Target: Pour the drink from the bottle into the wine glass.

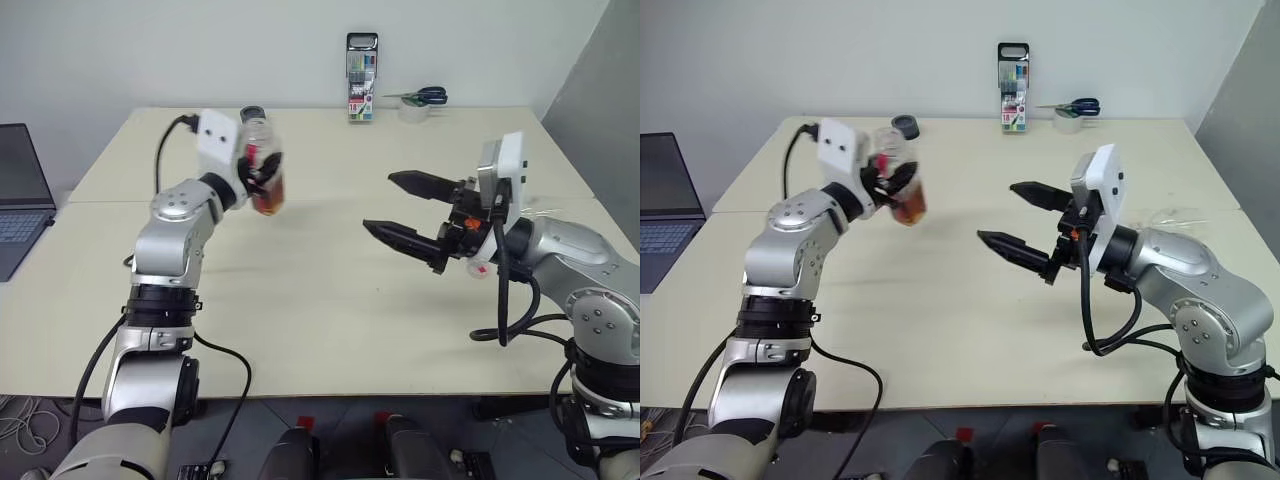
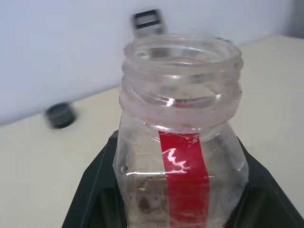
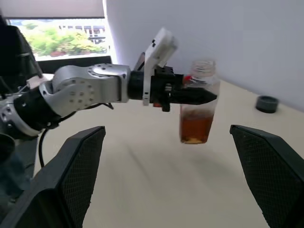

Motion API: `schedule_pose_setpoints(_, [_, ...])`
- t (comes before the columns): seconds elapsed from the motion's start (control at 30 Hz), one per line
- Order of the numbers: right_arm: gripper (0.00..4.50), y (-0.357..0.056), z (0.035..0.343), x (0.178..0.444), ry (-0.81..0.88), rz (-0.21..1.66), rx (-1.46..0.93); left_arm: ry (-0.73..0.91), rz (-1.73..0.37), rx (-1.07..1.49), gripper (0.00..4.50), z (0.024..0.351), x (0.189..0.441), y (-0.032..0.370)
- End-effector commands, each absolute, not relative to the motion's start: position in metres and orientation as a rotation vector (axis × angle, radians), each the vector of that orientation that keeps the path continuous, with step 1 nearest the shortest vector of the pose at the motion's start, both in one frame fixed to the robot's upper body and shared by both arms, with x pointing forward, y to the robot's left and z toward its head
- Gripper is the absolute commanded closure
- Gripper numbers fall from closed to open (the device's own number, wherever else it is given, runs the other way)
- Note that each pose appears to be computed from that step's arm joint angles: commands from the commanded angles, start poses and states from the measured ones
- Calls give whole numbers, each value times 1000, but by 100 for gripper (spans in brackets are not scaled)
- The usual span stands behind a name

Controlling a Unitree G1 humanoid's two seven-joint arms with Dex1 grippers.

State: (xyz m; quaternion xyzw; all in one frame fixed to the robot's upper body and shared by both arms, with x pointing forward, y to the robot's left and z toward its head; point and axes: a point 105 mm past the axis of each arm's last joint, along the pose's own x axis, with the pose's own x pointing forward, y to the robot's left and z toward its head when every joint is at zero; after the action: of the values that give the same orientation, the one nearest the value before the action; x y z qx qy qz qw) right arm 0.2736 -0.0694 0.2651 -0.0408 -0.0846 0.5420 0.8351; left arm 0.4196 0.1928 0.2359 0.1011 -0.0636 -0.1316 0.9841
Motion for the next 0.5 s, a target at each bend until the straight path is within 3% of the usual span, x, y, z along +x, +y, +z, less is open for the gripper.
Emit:
schedule_pose_setpoints(0.03, [2, -56, 273, 270, -222, 1201, -81, -214, -99, 161, 253, 253, 415, 222])
schedule_pose_setpoints(0.5, [2, -44, 280, 284, -285, 1182, -84, -178, -38, 28, 253, 214, 420, 256])
